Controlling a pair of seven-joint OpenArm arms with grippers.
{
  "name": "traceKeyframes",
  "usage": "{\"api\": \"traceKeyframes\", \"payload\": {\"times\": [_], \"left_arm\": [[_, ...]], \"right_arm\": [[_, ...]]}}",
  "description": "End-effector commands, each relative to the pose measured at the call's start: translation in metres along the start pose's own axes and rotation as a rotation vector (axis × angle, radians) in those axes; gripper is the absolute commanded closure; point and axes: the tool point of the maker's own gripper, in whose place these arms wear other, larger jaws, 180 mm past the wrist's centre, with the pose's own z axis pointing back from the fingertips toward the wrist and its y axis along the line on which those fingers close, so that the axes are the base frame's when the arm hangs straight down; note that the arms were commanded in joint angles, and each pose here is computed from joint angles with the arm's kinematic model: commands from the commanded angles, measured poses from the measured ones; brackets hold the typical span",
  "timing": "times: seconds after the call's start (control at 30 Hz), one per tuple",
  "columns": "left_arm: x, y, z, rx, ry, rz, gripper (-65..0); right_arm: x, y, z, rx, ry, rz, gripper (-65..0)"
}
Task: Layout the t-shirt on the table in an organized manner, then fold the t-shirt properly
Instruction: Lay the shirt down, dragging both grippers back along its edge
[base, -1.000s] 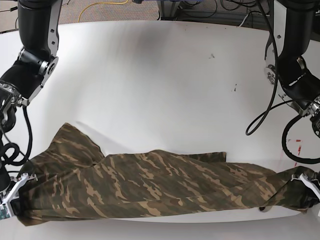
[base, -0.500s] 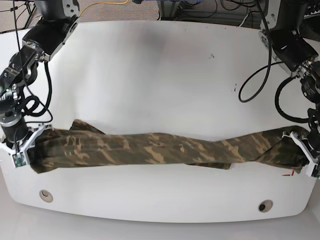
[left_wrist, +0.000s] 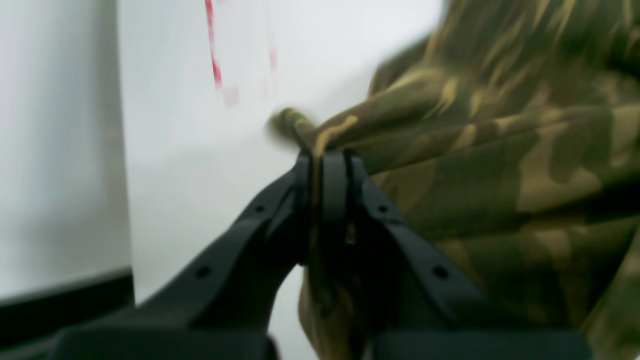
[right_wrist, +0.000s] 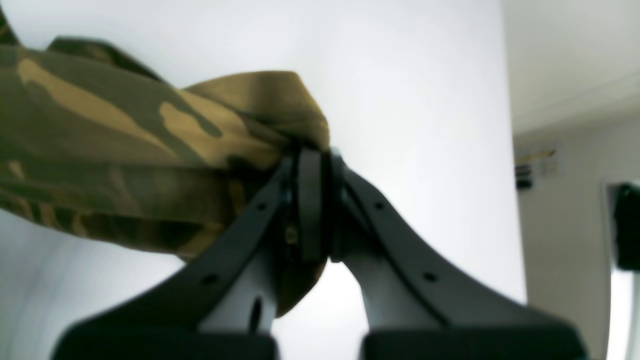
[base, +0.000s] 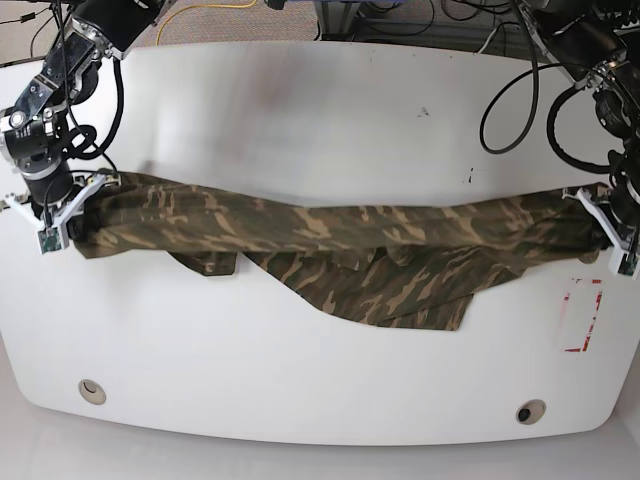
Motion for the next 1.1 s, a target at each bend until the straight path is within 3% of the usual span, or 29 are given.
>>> {"api": "traceKeyframes", "payload": {"times": [0.0, 0.6, 1.07], "left_arm": [[-0.012, 0.024, 0.013, 0.091, 0.049, -0.028, 0.0], [-0.116, 0.005, 0.029, 0.036, 0.309, -0.043, 0.0], [-0.138, 0.001, 0.039, 0.01, 0.312, -0.097, 0.0]], "right_arm": [[-0.014, -0.017, 0.009, -0.072, 0.044, -0.004, 0.0], [-0.121, 0.029, 0.036, 0.005, 0.286, -0.105, 0.0], [-0.147, 0.034, 0.049, 0.02, 0.361, -0.087, 0.0]]}}
